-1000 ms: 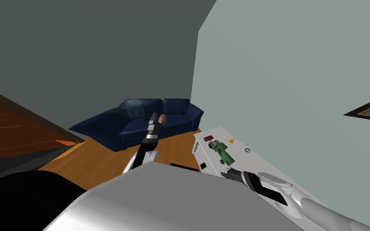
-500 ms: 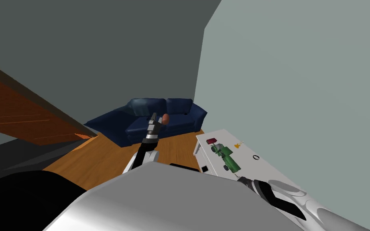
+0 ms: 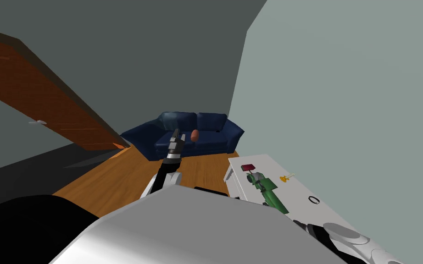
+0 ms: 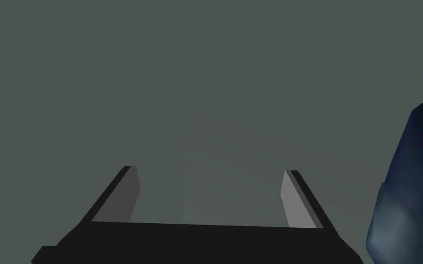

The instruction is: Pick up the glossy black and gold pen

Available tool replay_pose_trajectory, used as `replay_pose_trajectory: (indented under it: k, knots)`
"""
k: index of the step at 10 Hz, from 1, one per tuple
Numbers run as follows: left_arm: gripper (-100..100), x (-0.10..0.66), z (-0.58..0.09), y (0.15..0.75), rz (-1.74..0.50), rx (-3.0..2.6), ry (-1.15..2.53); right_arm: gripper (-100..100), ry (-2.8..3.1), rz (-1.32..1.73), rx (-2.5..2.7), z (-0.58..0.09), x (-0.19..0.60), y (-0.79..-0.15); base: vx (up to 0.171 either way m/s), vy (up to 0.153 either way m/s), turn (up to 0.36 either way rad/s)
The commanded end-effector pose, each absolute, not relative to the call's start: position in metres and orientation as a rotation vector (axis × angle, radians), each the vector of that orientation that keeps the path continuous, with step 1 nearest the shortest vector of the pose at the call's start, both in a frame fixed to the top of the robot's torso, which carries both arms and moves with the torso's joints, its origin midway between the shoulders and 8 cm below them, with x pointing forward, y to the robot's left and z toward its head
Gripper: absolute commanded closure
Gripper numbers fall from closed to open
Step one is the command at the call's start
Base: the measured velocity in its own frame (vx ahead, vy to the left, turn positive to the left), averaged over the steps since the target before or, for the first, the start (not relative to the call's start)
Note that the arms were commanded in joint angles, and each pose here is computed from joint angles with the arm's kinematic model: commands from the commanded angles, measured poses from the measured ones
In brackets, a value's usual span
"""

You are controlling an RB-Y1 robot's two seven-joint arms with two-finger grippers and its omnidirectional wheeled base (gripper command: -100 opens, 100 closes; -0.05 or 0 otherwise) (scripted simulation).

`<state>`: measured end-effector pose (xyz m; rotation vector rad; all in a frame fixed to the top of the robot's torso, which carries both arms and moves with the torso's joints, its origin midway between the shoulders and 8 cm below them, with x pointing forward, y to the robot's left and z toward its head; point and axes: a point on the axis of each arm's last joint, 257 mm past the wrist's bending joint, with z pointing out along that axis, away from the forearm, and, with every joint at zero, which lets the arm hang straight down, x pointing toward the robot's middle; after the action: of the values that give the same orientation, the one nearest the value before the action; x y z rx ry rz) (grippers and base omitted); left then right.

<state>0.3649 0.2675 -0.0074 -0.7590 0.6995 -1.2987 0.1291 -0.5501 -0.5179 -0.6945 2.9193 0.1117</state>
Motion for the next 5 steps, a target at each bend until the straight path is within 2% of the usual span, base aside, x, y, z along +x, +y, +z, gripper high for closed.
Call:
replay_pose_trajectory:
  k: [1,3,4,5]
  knots:
    - [0,0.365,-0.007,0.268,-1.299,-0.759,0.699,-100,2.964,0.058,-0.740,-0.518,0.105,-0.569,0.045,-0.037,0.198]
    - [0,0.365,-0.007,0.268,-1.299,-0.759,0.699,-100,3.004,0.035,-0.783,-0.524,0.078,-0.576,0.029,-0.024,0.152]
    - [0,0.365,-0.007,0.268,-1.299,-0.759,0.699,-100,2.990,0.047,-0.772,-0.522,0.088,-0.571,0.013,-0.011,0.025]
    - [0,0.365,-0.007,0.268,-1.299,-0.759,0.699,0,2.992,0.041,-0.772,-0.523,0.087,-0.572,0.000,0.000,0.000]
